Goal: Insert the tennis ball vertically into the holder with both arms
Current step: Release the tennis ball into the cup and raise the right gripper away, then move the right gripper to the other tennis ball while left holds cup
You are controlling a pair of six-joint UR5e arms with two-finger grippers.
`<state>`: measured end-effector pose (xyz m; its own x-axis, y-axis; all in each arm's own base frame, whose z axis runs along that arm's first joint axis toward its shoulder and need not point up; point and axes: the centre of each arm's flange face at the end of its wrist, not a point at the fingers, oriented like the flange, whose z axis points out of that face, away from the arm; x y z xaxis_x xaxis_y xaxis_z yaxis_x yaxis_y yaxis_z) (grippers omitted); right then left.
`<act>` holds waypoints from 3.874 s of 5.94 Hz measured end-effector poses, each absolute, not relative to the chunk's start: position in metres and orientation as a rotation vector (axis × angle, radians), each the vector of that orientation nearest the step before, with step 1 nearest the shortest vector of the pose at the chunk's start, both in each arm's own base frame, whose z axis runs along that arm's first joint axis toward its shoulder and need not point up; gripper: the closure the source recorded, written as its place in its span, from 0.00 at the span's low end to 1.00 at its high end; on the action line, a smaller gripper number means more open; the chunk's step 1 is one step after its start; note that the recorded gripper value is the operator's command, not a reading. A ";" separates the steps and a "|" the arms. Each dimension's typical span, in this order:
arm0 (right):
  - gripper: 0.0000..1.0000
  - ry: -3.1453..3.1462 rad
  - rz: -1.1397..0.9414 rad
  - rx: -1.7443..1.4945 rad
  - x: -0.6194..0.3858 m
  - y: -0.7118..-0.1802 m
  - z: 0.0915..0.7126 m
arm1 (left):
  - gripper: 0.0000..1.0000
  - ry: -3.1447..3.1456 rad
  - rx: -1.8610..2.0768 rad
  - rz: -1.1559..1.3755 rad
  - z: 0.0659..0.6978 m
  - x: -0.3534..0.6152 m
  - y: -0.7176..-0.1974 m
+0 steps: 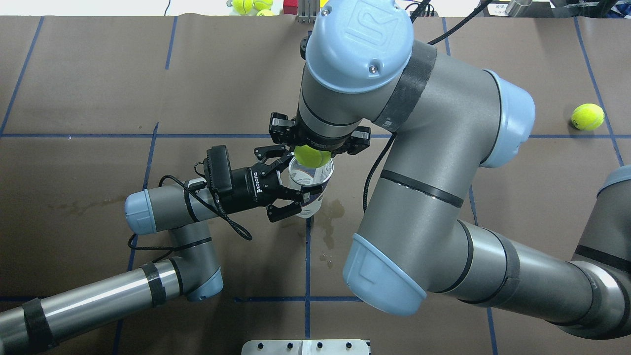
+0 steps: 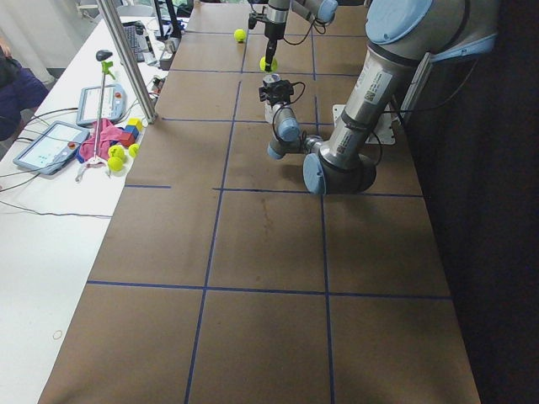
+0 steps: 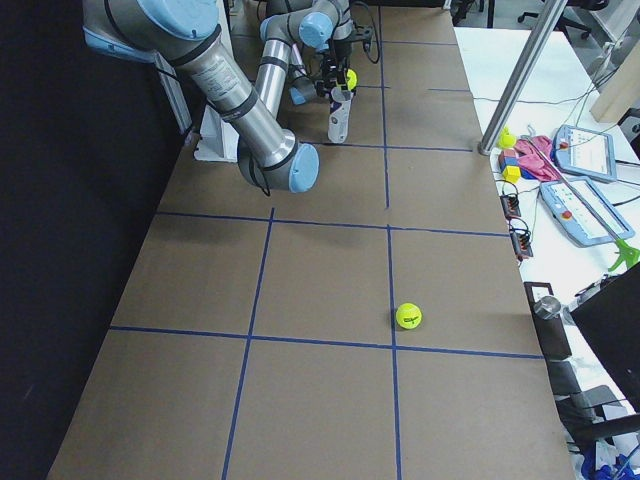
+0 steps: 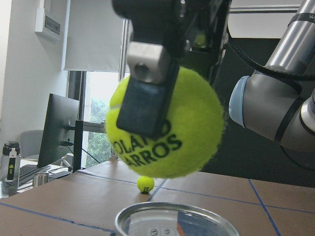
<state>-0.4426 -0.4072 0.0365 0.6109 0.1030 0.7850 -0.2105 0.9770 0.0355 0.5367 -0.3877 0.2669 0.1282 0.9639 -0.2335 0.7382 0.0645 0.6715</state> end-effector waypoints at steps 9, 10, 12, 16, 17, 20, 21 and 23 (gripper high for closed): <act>0.00 -0.837 -0.046 0.158 -0.334 -0.499 0.119 | 0.53 1.663 1.716 0.400 0.267 0.536 -0.389; 0.00 -0.822 -0.114 0.167 -0.277 -0.539 0.161 | 0.53 1.669 1.708 0.388 0.267 0.535 -0.389; 0.00 -0.787 -0.215 0.176 -0.185 -0.594 0.241 | 0.52 1.673 1.704 0.379 0.267 0.534 -0.390; 0.00 -0.789 -0.348 0.220 -0.099 -0.695 0.417 | 0.52 1.682 1.690 0.305 0.264 0.523 -0.404; 0.00 -0.795 -0.375 0.234 -0.083 -0.706 0.449 | 0.52 1.678 1.691 0.272 0.263 0.517 -0.412; 0.00 -0.784 -0.464 0.246 -0.053 -0.685 0.541 | 0.52 1.673 1.691 0.250 0.263 0.515 -0.416; 0.00 -0.775 -0.467 0.264 -0.049 -0.665 0.575 | 0.52 1.672 1.690 0.250 0.263 0.515 -0.416; 0.00 -0.753 -0.456 0.282 -0.047 -0.633 0.620 | 0.52 1.673 1.689 0.250 0.263 0.516 -0.416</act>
<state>-0.0467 -0.6330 0.6197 0.6394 -0.4922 0.5906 0.2946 0.8664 0.4032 0.5157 -0.4159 0.2628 0.1335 0.9273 -0.3498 0.7843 0.1169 0.6093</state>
